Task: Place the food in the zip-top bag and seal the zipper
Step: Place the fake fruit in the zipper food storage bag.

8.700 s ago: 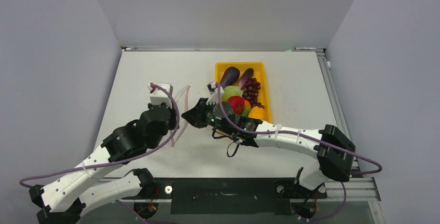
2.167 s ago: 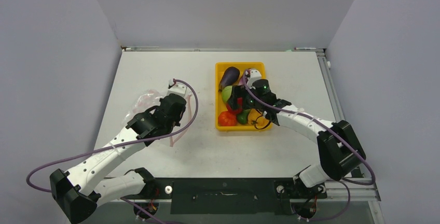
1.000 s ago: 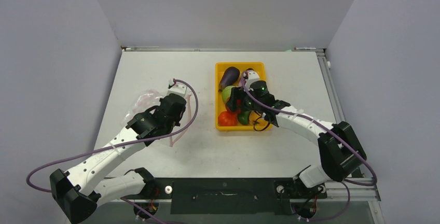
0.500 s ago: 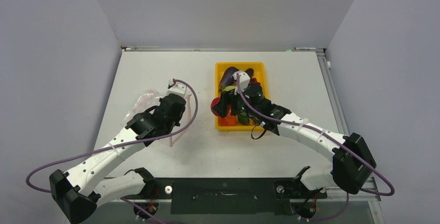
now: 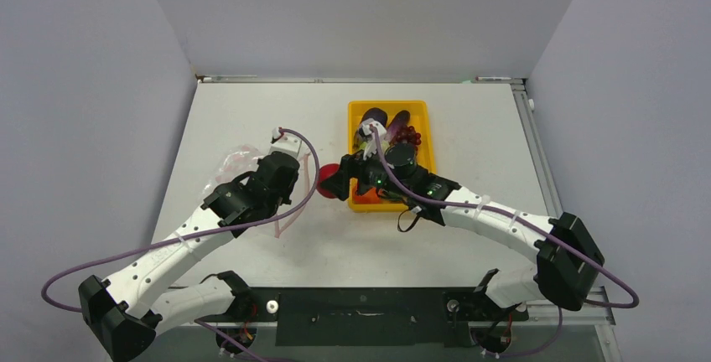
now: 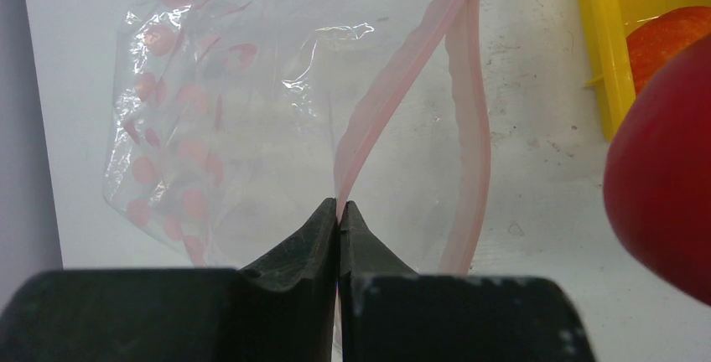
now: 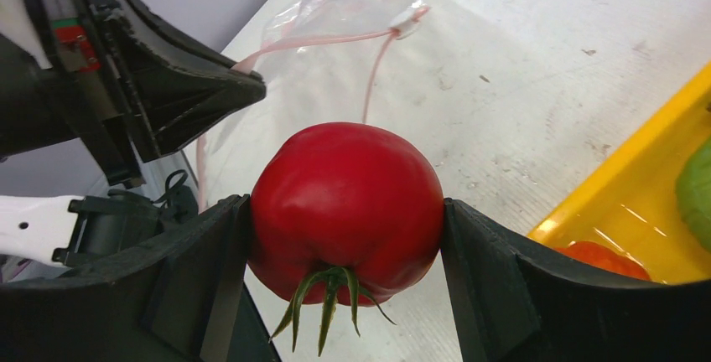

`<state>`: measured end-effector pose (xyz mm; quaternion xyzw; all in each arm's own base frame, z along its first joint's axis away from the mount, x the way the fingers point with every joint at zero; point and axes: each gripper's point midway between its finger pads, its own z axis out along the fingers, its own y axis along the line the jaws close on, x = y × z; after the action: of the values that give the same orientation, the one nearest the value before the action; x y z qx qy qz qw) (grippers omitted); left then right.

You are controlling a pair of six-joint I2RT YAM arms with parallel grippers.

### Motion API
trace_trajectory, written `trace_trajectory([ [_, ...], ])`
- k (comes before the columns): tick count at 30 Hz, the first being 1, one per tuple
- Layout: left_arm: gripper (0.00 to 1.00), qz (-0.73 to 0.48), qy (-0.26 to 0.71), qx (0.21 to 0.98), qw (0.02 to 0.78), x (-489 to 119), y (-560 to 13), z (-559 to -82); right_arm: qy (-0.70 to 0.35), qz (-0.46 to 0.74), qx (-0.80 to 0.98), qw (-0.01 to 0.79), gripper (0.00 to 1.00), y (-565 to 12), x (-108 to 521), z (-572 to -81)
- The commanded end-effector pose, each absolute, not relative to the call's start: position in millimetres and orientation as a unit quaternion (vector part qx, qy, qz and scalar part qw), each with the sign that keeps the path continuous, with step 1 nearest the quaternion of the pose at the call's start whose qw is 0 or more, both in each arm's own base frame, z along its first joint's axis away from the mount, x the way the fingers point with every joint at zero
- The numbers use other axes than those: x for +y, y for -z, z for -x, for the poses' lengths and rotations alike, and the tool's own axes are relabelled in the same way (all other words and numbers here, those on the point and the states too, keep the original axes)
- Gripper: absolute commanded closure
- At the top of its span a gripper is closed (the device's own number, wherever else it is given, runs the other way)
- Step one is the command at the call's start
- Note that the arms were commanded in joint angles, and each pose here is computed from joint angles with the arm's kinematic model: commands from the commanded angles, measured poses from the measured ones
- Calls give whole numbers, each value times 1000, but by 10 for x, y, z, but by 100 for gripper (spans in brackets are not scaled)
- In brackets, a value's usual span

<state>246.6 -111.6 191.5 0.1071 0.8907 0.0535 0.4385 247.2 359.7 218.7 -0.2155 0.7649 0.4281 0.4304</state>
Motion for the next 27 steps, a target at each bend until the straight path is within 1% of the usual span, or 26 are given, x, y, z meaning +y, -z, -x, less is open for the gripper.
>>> trace_trajectory([
  [1, 100, -98, -29, 881, 462, -1184, -2044, -2518, -469, 231, 721, 454, 62, -2562, 3889, -2400],
  [8, 100, -101, -13, 880, 464, -1228, -2064, -2504, -474, 247, 720, 443, 62, -2508, 4132, -2316],
  [17, 100, -101, 6, 878, 469, -1263, -2097, -2485, -474, 252, 721, 438, 62, -2432, 4369, -2348],
  [24, 100, -101, 19, 875, 473, -1287, -2136, -2473, -472, 248, 726, 435, 59, -2333, 4514, -2385],
  [27, 100, -100, 23, 875, 473, -1292, -2136, -2472, -467, 249, 729, 434, 56, -2282, 4564, -2388],
])
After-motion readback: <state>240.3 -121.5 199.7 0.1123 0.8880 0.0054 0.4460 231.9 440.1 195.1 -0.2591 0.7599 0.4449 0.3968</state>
